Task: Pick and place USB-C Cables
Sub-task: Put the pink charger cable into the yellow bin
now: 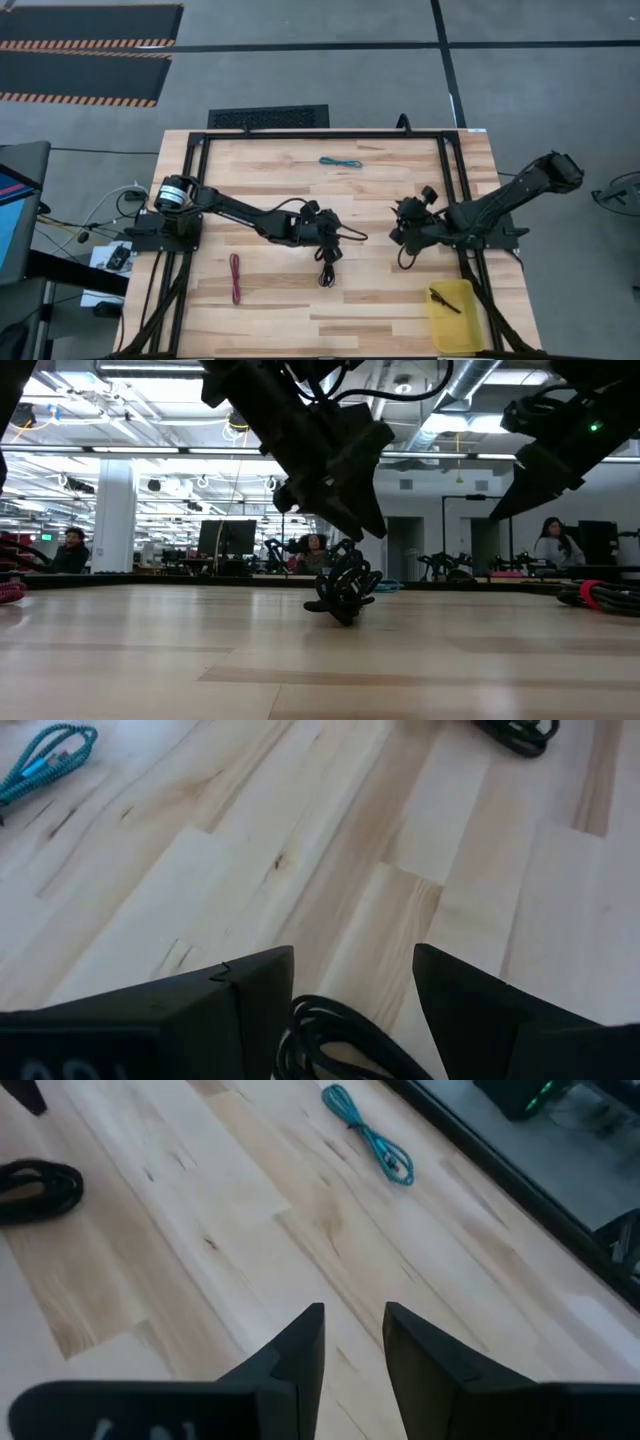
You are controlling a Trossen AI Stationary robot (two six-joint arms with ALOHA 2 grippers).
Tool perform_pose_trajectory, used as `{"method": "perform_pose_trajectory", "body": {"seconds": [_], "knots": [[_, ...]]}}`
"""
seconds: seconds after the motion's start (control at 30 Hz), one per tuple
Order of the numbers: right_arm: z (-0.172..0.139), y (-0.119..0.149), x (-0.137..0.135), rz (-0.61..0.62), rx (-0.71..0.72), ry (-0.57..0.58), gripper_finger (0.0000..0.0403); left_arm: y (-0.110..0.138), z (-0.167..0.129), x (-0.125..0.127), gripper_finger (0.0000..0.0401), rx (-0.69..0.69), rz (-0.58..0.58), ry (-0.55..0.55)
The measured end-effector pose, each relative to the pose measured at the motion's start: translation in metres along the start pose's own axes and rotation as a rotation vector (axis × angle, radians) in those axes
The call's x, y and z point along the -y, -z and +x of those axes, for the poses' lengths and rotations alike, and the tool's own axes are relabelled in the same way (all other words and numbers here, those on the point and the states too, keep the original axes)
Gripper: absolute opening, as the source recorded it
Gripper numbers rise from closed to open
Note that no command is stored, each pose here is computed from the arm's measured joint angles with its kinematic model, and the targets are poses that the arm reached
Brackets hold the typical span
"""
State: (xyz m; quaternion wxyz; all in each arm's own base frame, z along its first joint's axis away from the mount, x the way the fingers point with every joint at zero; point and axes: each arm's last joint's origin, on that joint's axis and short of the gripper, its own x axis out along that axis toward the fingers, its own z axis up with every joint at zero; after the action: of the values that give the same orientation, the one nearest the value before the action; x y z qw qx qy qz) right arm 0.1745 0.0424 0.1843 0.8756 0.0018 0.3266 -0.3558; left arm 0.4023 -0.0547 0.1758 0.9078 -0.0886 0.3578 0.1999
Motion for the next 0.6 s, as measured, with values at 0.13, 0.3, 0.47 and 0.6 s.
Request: {"method": "perform_pose_trajectory", "body": {"seconds": [0.13, 0.3, 0.47, 0.6], "knots": [[0.0, 0.0, -0.001, 0.01, -0.023, -0.03, 0.0128, 0.004, -0.001, -0.002, 0.0197, -0.039, 0.042, -0.018], [0.0, 0.001, -0.003, 0.014, -0.056, -0.072, 0.0131, 0.007, -0.017, -0.014, 0.02, -0.105, -0.019, -0.148], [0.0, 0.0, -0.004, 0.032, -0.045, -0.085, 0.0143, 0.003, -0.044, -0.025, 0.0207, -0.107, -0.008, -0.278], [0.002, -0.006, -0.013, 0.039, -0.01, -0.142, 0.016, 0.004, -0.059, -0.025, 0.0209, -0.115, 0.025, -0.308]]}}
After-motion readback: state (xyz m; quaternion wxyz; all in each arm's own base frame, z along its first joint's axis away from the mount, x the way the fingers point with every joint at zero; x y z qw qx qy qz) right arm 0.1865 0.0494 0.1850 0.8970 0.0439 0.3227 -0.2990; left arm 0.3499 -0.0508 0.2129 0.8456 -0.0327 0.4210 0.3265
